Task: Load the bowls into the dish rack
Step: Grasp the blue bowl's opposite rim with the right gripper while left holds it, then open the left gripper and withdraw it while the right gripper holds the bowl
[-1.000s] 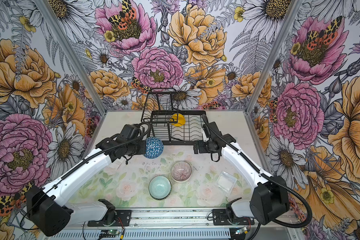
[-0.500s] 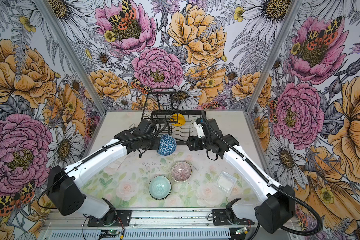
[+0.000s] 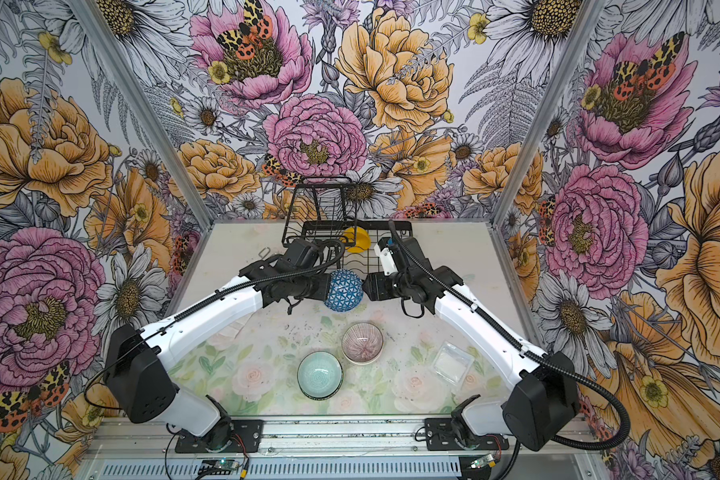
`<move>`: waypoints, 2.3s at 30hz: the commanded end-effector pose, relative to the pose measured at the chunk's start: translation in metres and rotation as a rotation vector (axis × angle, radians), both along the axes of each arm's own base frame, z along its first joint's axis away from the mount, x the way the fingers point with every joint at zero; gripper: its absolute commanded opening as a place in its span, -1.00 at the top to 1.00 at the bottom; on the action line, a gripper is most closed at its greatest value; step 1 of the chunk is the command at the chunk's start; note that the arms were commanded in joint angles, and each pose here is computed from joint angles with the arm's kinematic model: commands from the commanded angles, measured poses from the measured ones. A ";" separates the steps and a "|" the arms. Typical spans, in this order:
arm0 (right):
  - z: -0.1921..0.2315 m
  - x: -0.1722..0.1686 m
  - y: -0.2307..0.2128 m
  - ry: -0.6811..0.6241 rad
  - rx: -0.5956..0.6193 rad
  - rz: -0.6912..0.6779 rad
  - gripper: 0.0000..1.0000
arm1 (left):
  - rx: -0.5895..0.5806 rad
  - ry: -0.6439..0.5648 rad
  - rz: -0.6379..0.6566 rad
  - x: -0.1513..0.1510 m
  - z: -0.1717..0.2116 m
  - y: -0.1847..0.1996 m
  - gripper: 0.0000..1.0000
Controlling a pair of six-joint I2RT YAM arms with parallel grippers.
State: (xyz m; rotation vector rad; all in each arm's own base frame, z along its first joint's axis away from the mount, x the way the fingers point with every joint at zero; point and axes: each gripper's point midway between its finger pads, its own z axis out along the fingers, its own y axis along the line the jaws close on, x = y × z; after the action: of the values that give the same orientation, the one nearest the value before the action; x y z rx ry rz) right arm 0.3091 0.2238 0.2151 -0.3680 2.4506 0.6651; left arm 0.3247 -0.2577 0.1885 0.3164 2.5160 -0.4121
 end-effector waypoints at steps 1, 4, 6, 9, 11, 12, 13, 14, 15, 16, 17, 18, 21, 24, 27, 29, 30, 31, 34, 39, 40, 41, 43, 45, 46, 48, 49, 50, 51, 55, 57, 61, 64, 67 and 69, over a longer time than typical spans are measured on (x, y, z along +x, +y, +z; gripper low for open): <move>0.012 0.007 0.011 -0.025 0.042 0.012 -0.25 | -0.087 -0.065 -0.036 0.008 0.024 -0.022 1.00; 0.008 0.008 0.014 -0.014 0.044 0.012 -0.21 | -0.094 -0.068 -0.045 0.008 0.025 -0.025 1.00; 0.003 0.008 0.017 -0.005 0.046 0.013 -0.19 | -0.104 -0.071 -0.052 0.008 0.026 -0.028 1.00; -0.006 0.010 0.021 0.011 0.046 0.014 -0.15 | -0.124 -0.073 -0.066 0.008 0.028 -0.033 1.00; -0.009 0.012 0.023 0.019 0.049 0.014 -0.07 | -0.127 -0.071 -0.069 0.008 0.027 -0.035 1.00; -0.011 0.012 0.023 0.023 0.047 0.014 -0.05 | -0.125 -0.069 -0.071 0.008 0.027 -0.035 1.00; -0.012 0.013 0.024 0.023 0.047 0.015 0.02 | -0.126 -0.069 -0.072 0.007 0.027 -0.035 1.00; -0.012 0.013 0.024 0.023 0.047 0.015 0.06 | -0.125 -0.068 -0.073 0.007 0.026 -0.036 1.00; -0.012 0.013 0.025 0.021 0.046 0.014 0.10 | -0.126 -0.071 -0.074 0.007 0.027 -0.036 1.00; -0.012 0.014 0.024 0.021 0.044 0.014 0.17 | -0.124 -0.070 -0.074 0.006 0.026 -0.036 1.00; -0.012 0.014 0.024 0.017 0.044 0.014 0.25 | -0.125 -0.070 -0.073 0.006 0.026 -0.036 1.00; -0.012 0.014 0.025 0.017 0.044 0.013 0.31 | -0.125 -0.069 -0.074 0.006 0.025 -0.035 1.00; -0.014 0.014 0.025 0.025 0.041 0.014 0.53 | -0.125 -0.066 -0.076 0.006 0.024 -0.036 1.00; -0.016 0.014 0.025 0.030 0.040 0.014 0.67 | -0.128 -0.069 -0.078 0.005 0.026 -0.036 1.00; -0.018 0.013 0.025 0.033 0.034 0.015 0.78 | -0.134 -0.072 -0.087 0.004 0.028 -0.038 1.00; -0.020 0.013 0.025 0.033 0.031 0.015 0.91 | -0.139 -0.072 -0.092 0.004 0.029 -0.039 1.00; -0.020 0.013 0.025 0.035 0.030 0.015 0.97 | -0.139 -0.069 -0.096 0.003 0.028 -0.040 1.00; -0.020 0.013 0.025 0.034 0.029 0.014 1.00 | -0.141 -0.070 -0.097 0.003 0.029 -0.040 1.00; -0.022 0.013 0.024 0.037 0.026 0.014 1.00 | -0.144 -0.069 -0.104 0.002 0.029 -0.041 1.00; -0.025 0.012 0.022 0.037 0.018 0.013 1.00 | -0.153 -0.079 -0.126 -0.002 0.035 -0.044 0.55; -0.025 0.012 0.022 0.038 0.016 0.011 1.00 | -0.155 -0.083 -0.128 -0.003 0.036 -0.044 0.41; -0.026 0.011 0.021 0.037 0.014 0.009 1.00 | -0.153 -0.087 -0.130 -0.003 0.037 -0.043 0.31; -0.026 0.011 0.020 0.035 0.009 0.007 1.00 | -0.153 -0.094 -0.129 -0.004 0.039 -0.042 0.14; -0.026 0.010 0.019 0.032 0.008 0.010 1.00 | -0.155 -0.100 -0.131 -0.004 0.041 -0.041 -0.02; -0.026 0.009 0.018 0.028 0.006 0.009 1.00 | -0.152 -0.101 -0.131 -0.005 0.041 -0.041 -0.11; -0.026 0.008 0.017 0.026 0.003 0.009 1.00 | -0.151 -0.103 -0.128 -0.005 0.042 -0.040 -0.24; -0.027 0.008 0.016 0.026 0.000 0.007 1.00 | -0.153 -0.104 -0.125 -0.005 0.043 -0.039 -0.30; -0.027 0.008 0.016 0.025 -0.001 0.005 1.00 | -0.157 -0.106 -0.125 -0.005 0.044 -0.040 -0.38; -0.028 0.007 0.015 0.026 -0.004 0.002 1.00 | -0.159 -0.110 -0.125 -0.006 0.046 -0.039 -0.44; -0.032 0.006 0.011 0.027 -0.021 -0.010 1.00 | -0.169 -0.137 -0.121 -0.008 0.058 -0.035 -0.64; -0.034 0.006 0.007 0.022 -0.034 -0.016 1.00 | -0.174 -0.156 -0.122 -0.011 0.066 -0.031 -0.75; -0.030 0.007 0.001 -0.002 -0.044 -0.023 1.00 | -0.153 -0.206 -0.090 -0.015 0.084 -0.013 -0.97; -0.023 0.007 -0.003 -0.032 -0.048 -0.019 1.00 | -0.124 -0.224 -0.055 -0.015 0.087 0.004 -0.98; -0.016 0.009 -0.014 -0.068 -0.068 -0.040 1.00 | -0.110 -0.215 -0.005 -0.012 0.080 0.025 -0.98; -0.011 0.011 -0.024 -0.096 -0.086 -0.052 1.00 | -0.093 -0.203 0.038 -0.009 0.071 0.040 -0.98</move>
State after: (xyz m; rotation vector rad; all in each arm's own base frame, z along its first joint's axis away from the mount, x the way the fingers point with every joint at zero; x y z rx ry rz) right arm 0.3117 0.2125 0.1787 -0.3668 2.4952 0.5505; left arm 0.3116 -0.2427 0.2789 0.3073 2.2477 -0.5601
